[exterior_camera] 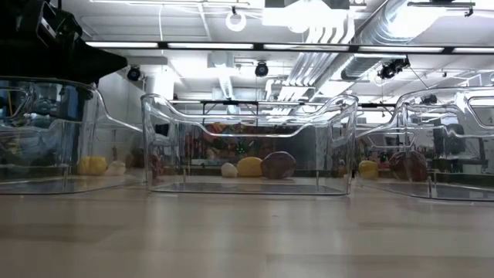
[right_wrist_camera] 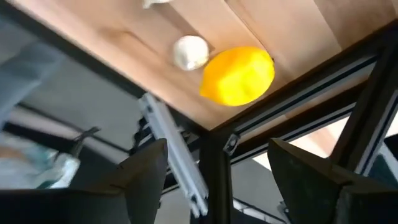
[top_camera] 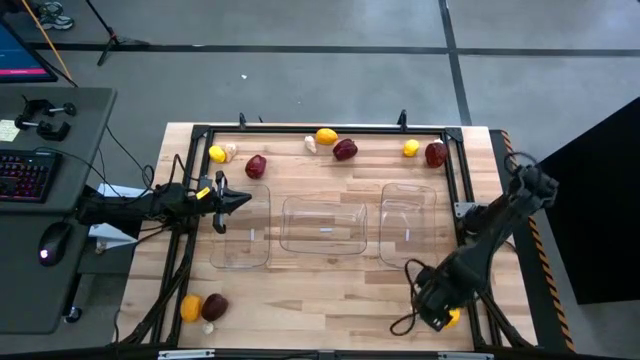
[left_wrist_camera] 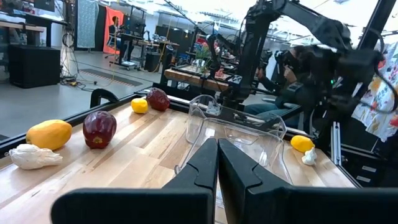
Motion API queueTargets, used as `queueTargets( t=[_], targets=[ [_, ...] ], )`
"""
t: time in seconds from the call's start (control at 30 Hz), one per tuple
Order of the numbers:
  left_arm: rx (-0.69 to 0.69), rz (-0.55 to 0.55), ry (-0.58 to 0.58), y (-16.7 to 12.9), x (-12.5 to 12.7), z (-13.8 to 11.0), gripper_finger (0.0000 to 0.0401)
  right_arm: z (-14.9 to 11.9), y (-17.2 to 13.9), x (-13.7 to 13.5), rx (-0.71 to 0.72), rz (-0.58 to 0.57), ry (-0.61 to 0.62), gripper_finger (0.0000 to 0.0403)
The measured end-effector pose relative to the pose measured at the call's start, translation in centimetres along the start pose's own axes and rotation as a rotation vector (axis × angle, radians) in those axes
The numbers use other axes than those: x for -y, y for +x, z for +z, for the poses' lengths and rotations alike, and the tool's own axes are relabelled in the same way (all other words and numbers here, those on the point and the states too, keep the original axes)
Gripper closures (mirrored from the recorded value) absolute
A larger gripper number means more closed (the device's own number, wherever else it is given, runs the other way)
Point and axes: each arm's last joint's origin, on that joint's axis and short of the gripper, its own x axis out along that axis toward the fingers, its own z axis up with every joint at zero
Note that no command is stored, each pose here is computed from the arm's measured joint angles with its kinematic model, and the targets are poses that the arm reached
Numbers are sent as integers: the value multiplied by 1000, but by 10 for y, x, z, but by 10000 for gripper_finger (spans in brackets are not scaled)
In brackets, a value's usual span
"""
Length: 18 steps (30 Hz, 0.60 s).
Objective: Sort produce into baskets
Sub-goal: Put the bottom right yellow lemon into the right transparent bin
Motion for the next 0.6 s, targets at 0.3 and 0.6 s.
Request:
queueTargets(
  t=[0.3,0.6],
  targets=[
    [0,0,0,0,0,0,401,-12,42,-5,3,-90,44,135],
    [0,0,0,0,0,0,401,0,69,20,81,-45,320,135]
  ],
)
